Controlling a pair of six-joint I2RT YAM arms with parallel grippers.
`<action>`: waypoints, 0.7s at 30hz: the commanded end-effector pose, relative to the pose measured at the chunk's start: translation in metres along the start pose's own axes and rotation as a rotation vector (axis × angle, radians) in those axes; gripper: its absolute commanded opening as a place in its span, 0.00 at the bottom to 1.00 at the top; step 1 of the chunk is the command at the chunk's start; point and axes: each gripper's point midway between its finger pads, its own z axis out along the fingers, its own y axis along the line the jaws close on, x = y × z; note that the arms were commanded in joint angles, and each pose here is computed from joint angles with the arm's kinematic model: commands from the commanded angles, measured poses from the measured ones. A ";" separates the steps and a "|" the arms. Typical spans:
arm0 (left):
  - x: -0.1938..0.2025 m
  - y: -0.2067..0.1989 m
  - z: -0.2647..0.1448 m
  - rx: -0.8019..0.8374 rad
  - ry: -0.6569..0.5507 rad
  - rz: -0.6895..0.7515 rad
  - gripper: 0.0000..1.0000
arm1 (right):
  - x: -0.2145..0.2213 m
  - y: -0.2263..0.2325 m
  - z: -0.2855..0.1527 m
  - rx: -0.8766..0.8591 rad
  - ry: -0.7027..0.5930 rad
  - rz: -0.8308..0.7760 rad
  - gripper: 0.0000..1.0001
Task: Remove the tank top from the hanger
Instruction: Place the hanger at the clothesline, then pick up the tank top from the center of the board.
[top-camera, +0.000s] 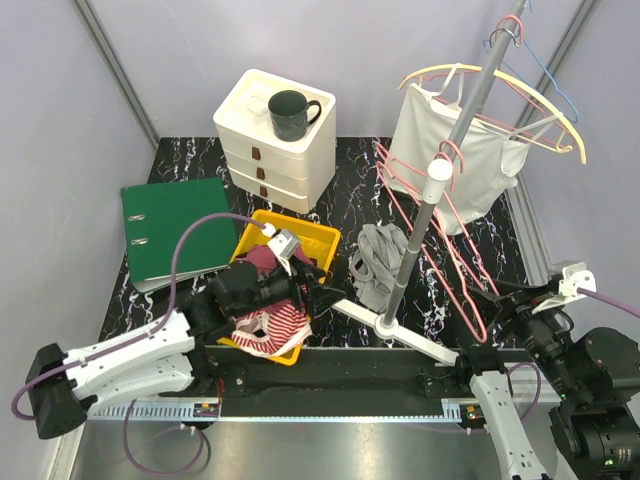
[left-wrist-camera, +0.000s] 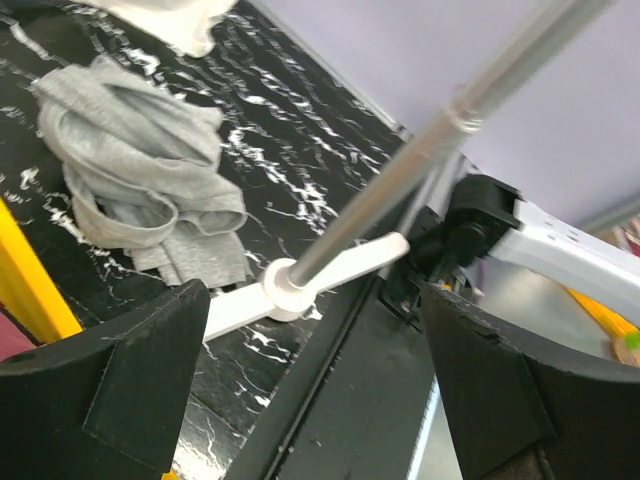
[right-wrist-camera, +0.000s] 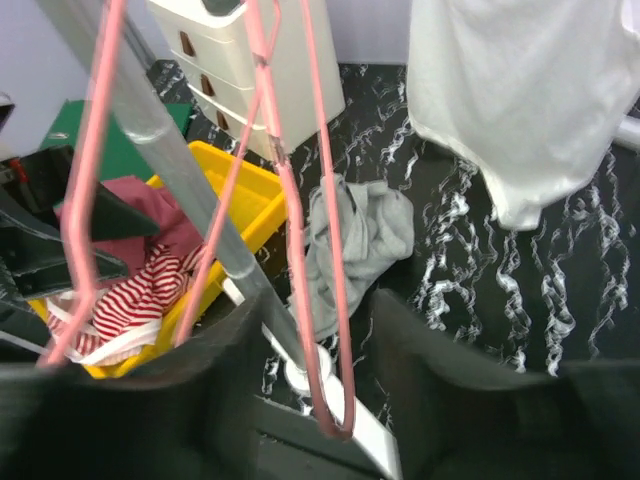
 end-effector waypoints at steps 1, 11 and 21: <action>-0.025 0.015 0.021 -0.090 -0.192 -0.020 0.90 | 0.001 -0.016 -0.004 0.118 0.005 0.088 0.68; -0.016 0.074 0.088 -0.413 -0.194 -0.007 0.99 | -0.016 -0.057 -0.033 0.415 -0.048 0.133 0.98; 0.029 0.123 0.167 -0.549 -0.140 0.001 0.99 | -0.021 -0.057 -0.043 0.402 -0.086 0.109 1.00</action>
